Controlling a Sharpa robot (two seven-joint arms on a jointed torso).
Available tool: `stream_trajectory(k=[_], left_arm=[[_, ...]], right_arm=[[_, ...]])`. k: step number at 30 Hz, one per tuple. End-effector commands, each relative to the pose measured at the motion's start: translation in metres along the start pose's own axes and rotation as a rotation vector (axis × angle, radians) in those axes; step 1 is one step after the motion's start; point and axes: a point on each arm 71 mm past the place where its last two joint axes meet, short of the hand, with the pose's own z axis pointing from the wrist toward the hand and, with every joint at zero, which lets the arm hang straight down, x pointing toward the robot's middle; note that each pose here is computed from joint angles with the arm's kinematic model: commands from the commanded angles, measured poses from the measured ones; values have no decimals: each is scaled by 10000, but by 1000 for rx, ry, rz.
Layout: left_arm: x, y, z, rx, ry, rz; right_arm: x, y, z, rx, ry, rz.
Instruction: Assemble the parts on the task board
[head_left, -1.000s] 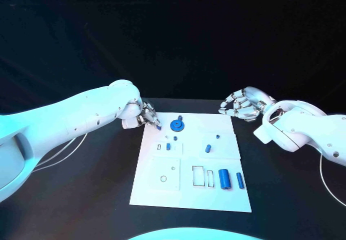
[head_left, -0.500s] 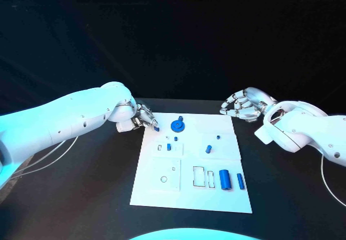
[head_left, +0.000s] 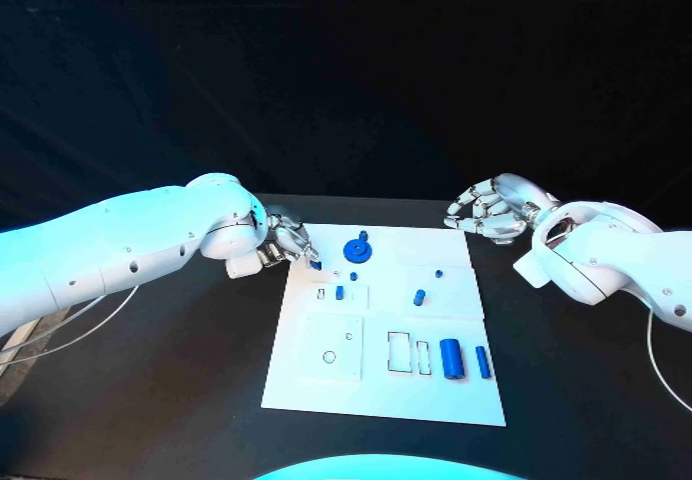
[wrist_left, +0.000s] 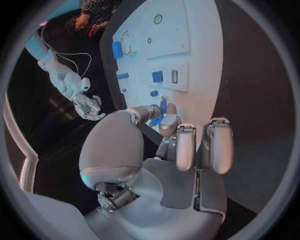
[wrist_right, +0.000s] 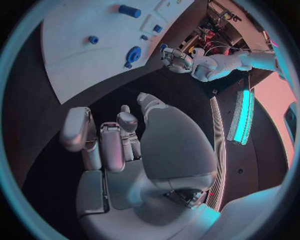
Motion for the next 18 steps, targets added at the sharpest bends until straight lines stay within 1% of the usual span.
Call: stream_trajectory(k=[1, 4, 8, 12, 18], left_arm=[[27, -38, -25, 27, -55, 28], [86, -48, -42, 32, -55, 51], [166, -65, -45, 31, -50, 82], [243, -79, -32, 26, -38, 111], [329, -108, 3, 17, -16, 158]], right_arm=[[-1, 7, 0, -17, -2, -7], [-4, 7, 3, -20, -6, -4], [-6, 1, 9, -23, -9, 0], [-6, -2, 16, -26, -11, 4], [-7, -4, 20, -31, -14, 14]])
